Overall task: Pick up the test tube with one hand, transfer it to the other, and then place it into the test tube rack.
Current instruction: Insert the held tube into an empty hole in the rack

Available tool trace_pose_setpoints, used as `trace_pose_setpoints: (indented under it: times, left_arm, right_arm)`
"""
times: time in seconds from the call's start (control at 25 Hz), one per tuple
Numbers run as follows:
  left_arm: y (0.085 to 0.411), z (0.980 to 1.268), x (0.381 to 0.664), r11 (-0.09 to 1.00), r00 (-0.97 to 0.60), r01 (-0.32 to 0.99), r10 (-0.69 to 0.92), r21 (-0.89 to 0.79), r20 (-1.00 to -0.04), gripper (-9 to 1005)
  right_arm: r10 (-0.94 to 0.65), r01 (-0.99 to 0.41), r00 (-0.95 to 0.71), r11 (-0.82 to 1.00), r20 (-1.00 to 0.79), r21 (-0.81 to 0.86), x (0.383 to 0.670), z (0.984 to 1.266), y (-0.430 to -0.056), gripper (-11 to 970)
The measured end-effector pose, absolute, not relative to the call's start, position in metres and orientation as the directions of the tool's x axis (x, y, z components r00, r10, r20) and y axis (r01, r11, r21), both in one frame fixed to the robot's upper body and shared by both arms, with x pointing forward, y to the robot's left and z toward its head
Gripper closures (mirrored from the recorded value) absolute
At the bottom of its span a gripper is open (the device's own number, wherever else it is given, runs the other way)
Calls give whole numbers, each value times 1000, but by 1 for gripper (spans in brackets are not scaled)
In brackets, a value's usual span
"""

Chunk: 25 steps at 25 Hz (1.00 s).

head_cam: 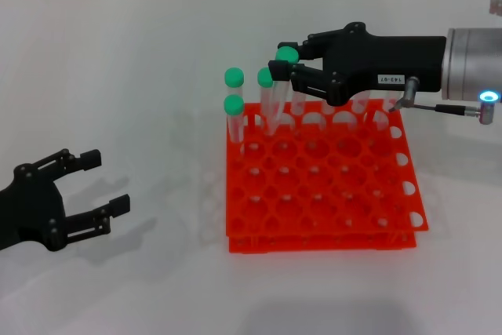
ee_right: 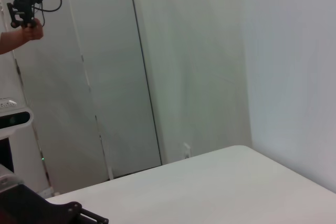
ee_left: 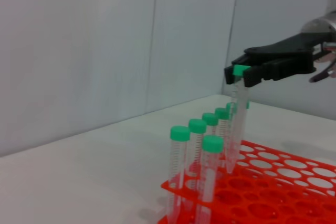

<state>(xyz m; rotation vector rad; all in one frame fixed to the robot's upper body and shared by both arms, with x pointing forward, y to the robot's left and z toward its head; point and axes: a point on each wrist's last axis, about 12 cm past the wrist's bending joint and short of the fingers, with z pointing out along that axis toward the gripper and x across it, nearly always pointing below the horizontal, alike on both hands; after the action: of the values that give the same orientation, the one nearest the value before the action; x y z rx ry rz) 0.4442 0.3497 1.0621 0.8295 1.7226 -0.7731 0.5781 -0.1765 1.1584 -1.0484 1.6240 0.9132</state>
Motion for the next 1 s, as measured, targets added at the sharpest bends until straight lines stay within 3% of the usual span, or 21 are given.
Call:
trace_pose_setpoints:
  times: [1.0]
  left_arm:
    - [348, 1058, 445, 564, -232, 820, 173, -97, -957, 163]
  right_arm:
    - [-248, -937, -161, 343, -955, 69, 584, 1151, -160, 705]
